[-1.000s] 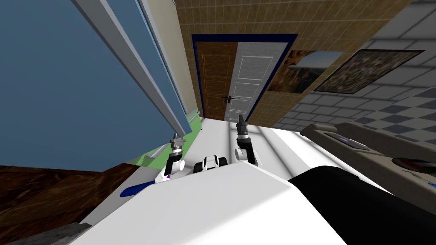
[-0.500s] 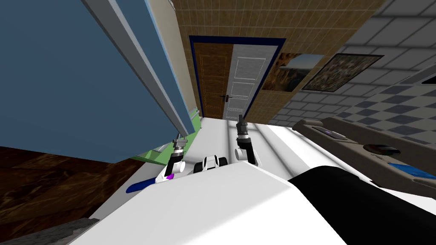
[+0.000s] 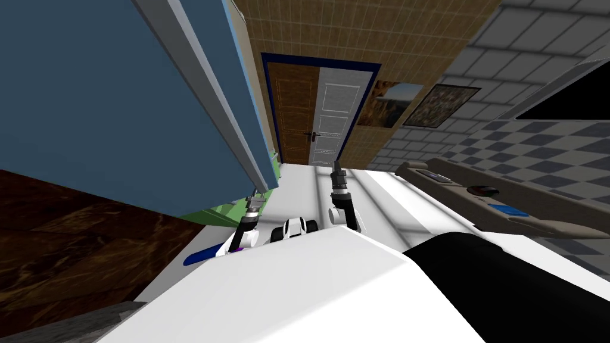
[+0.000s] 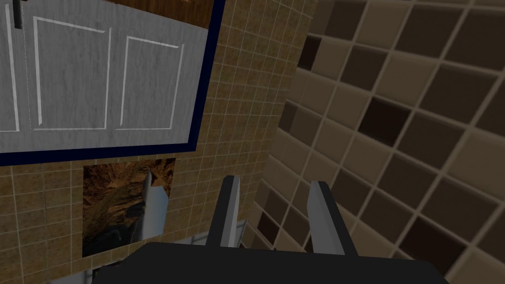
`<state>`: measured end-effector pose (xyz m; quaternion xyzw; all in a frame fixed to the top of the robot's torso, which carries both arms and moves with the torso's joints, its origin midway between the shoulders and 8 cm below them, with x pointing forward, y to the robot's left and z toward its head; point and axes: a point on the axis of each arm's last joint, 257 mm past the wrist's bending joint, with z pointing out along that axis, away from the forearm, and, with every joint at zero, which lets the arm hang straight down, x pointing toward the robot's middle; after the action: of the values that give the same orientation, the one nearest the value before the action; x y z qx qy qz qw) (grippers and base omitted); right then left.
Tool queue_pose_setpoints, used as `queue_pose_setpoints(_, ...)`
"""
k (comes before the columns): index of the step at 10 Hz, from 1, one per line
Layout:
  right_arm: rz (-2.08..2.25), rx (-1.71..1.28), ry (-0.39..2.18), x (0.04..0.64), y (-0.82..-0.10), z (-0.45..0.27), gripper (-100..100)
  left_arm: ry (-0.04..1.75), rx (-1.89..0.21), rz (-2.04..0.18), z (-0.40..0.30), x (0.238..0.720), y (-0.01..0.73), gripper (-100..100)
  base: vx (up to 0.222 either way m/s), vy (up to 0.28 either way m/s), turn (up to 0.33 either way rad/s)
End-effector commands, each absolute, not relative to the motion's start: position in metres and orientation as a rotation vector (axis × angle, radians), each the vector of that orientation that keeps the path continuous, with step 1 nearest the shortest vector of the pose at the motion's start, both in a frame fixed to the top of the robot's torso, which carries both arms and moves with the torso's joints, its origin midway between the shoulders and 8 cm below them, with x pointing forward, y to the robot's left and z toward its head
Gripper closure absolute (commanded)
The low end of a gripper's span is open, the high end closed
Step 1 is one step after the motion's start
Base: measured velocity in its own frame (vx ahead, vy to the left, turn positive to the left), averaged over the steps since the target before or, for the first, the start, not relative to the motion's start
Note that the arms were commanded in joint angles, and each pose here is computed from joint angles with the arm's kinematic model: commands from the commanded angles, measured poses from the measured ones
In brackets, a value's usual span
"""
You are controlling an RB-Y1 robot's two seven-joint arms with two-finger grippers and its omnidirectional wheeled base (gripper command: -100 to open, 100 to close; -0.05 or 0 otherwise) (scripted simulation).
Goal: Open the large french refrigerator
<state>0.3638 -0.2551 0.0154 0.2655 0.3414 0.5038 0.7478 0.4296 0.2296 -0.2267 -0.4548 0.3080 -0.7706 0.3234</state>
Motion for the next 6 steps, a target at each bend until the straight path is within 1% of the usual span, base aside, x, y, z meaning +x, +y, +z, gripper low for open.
queue_pose_setpoints(1,1.102,0.581,0.747,0.364,-0.255,0.015,0,0.809,-1.194,-2.026,-0.212,0.444,0.236,-100,-0.057,-0.037,0.045)
queue_pose_setpoints(6,1.102,0.581,0.747,0.364,-0.255,0.015,0,0.812,-1.195,-2.036,-0.185,0.465,0.244,-100,-0.023,-0.034,0.018)
